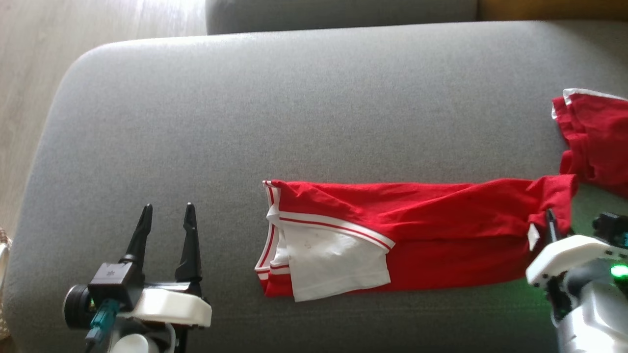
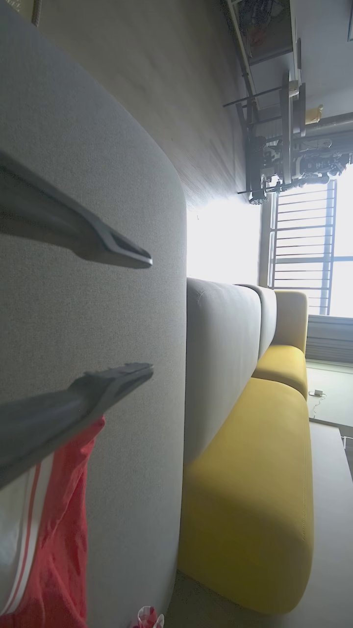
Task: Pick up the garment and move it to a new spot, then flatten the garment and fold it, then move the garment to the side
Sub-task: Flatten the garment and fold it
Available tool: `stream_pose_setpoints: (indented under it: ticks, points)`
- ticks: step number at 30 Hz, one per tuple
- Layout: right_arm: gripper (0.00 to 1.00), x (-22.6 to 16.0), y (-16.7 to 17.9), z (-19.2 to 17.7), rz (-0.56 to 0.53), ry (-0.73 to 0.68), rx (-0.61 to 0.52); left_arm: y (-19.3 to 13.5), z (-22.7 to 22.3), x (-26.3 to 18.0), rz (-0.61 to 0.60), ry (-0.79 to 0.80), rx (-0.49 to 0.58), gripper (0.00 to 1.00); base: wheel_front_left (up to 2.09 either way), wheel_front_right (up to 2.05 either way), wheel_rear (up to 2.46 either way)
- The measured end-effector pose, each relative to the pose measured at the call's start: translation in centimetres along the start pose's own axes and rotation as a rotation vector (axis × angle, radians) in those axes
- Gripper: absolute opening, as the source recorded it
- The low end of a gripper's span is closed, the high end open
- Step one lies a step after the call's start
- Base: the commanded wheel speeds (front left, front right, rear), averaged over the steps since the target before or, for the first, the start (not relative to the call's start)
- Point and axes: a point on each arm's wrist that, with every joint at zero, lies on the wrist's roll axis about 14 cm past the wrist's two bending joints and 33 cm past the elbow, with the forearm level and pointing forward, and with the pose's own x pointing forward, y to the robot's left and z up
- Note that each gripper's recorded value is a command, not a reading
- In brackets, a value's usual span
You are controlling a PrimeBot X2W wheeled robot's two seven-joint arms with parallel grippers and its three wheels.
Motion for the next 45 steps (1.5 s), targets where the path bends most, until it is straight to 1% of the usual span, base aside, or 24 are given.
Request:
stream_pose_setpoints:
  ticks: [4, 9, 16, 20, 24, 31, 36, 40, 45]
  points:
    - [0.0, -0.4, 2.1, 0.9, 0.05, -0.031, 0.025, 0.0, 0.3, -0.4, 0.002, -0.009, -0.005, 1.0, 0.0, 0.0, 0.0]
    - [0.0, -0.8, 4.8, 3.4, 0.132, -0.103, 0.039, 0.1, 1.2, -1.0, -0.001, -0.037, -0.009, 1.0, 0.0, 0.0, 0.0]
    - [0.0, -2.4, 11.0, 5.0, 0.324, -0.129, 0.134, 1.0, 1.3, -2.5, 0.028, -0.038, -0.009, 1.0, 0.0, 0.0, 0.0]
    - [0.0, -3.8, 13.6, 4.0, 0.413, -0.095, 0.166, 1.5, 1.9, -2.9, 0.041, -0.057, -0.009, 1.0, 0.0, 0.0, 0.0]
    - [0.0, -4.9, 15.8, 2.9, 0.485, -0.058, 0.183, 2.5, 2.2, -3.7, 0.078, -0.068, -0.007, 1.0, 0.0, 0.0, 0.0]
    - [0.0, -6.0, 20.4, 2.9, 0.613, -0.03, 0.206, 4.9, 2.3, -5.4, 0.167, -0.07, -0.001, 1.0, 0.0, 0.0, 0.0]
    - [0.0, -7.1, 24.6, 2.6, 0.728, 0.006, 0.238, 6.7, 2.2, -6.8, 0.236, -0.065, -0.004, 1.0, 0.0, 0.0, 0.0]
    - [0.0, -7.5, 26.7, 1.6, 0.778, 0.04, 0.232, 7.9, 2.0, -7.9, 0.292, -0.054, 0.002, 1.0, 0.0, 0.0, 0.0]
    - [0.0, -7.9, 28.6, -0.6, 0.817, 0.104, 0.216, 9.2, 1.7, -9.1, 0.354, -0.041, 0.003, 1.0, 0.0, 0.0, 0.0]
